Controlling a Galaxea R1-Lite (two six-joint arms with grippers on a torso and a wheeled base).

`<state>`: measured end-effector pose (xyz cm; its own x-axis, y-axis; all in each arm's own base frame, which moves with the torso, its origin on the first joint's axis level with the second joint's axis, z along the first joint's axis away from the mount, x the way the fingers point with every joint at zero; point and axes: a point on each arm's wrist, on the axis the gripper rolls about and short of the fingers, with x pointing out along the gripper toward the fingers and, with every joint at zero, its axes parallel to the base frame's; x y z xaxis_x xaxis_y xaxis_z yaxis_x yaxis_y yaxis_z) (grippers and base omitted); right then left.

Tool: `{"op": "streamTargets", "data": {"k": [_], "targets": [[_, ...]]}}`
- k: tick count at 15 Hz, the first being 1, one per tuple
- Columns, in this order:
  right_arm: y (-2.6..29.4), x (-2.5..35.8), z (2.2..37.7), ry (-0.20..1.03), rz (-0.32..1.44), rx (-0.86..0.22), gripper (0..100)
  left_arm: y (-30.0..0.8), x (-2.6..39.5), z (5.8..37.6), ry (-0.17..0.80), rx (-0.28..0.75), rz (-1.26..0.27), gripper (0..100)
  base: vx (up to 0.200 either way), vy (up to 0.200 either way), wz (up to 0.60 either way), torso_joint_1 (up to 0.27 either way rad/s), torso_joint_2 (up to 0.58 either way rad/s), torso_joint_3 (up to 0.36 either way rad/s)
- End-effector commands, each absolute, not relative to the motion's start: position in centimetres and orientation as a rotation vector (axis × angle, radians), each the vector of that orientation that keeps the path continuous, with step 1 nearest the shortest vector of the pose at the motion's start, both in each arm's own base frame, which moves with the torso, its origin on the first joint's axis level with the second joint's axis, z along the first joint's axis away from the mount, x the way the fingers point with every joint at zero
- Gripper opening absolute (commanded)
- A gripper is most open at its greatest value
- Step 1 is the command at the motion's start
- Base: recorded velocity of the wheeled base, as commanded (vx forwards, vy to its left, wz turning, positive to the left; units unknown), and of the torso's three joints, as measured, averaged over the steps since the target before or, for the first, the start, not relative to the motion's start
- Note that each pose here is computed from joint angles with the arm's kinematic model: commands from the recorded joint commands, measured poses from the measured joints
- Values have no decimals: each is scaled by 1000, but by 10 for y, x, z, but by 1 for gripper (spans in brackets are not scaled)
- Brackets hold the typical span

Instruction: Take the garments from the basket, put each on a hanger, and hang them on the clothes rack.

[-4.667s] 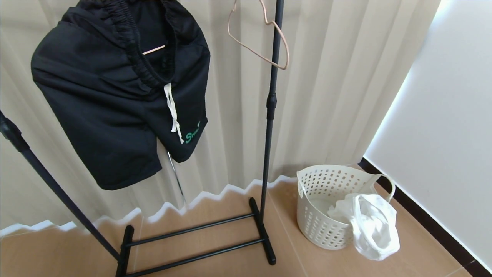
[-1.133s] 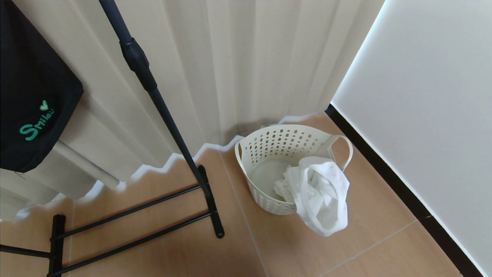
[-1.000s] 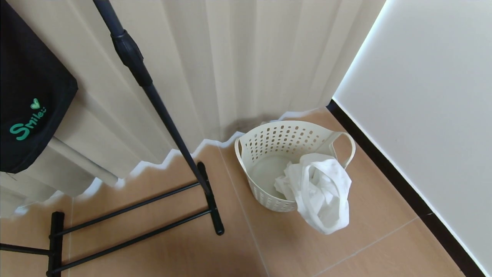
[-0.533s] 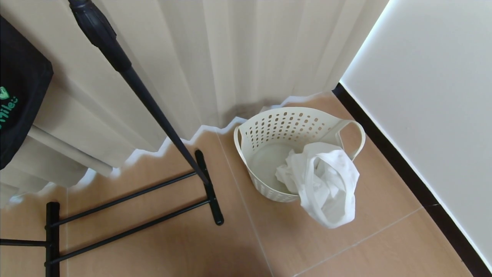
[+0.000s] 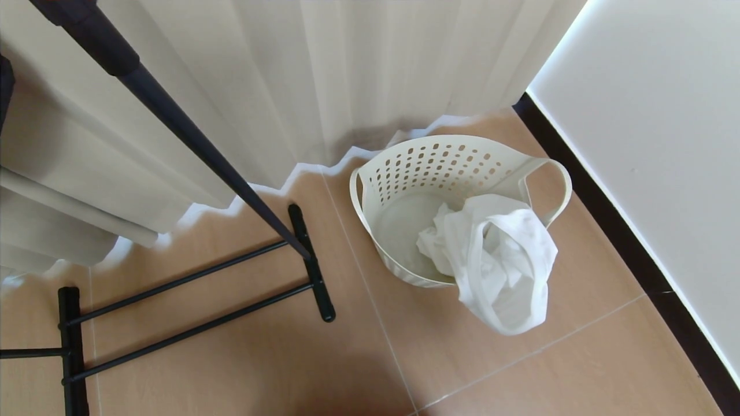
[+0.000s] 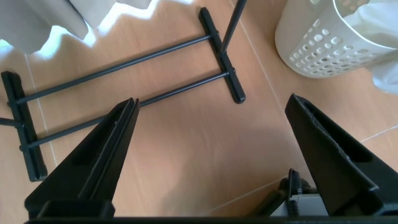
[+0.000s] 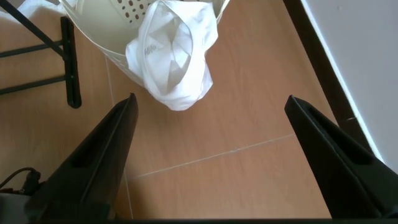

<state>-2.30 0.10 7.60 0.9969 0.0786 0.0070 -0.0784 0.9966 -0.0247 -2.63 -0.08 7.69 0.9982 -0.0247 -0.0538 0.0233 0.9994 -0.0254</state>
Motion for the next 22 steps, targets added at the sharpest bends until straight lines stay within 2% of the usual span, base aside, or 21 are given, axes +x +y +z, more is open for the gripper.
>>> {"op": "streamTargets", "data": {"k": [1,8,11,15,16,18,22], "targets": [[1,-23,76,-7,80,-25,100,-1,-26,77,56,-26,-24,100,0,0,0,-2,-2,-193],[1,-23,76,-2,69,-52,100,-1,-26,77,56,-26,-24,100,0,0,0,3,1,-83],[0,-14,79,175,114,-76,100,-1,-26,77,56,-27,-22,100,0,0,0,0,0,0],[2,1,111,249,202,-152,100,-1,-26,77,55,-26,-22,100,0,0,0,0,0,0],[3,9,119,273,211,-182,100,-1,-26,77,56,-27,-22,100,0,0,0,0,0,0],[7,49,138,307,223,-220,100,-1,-26,77,56,-27,-22,100,0,0,0,0,0,0],[15,116,148,327,246,-331,100,-1,-26,77,56,-27,-22,100,0,0,0,0,0,0]]}}
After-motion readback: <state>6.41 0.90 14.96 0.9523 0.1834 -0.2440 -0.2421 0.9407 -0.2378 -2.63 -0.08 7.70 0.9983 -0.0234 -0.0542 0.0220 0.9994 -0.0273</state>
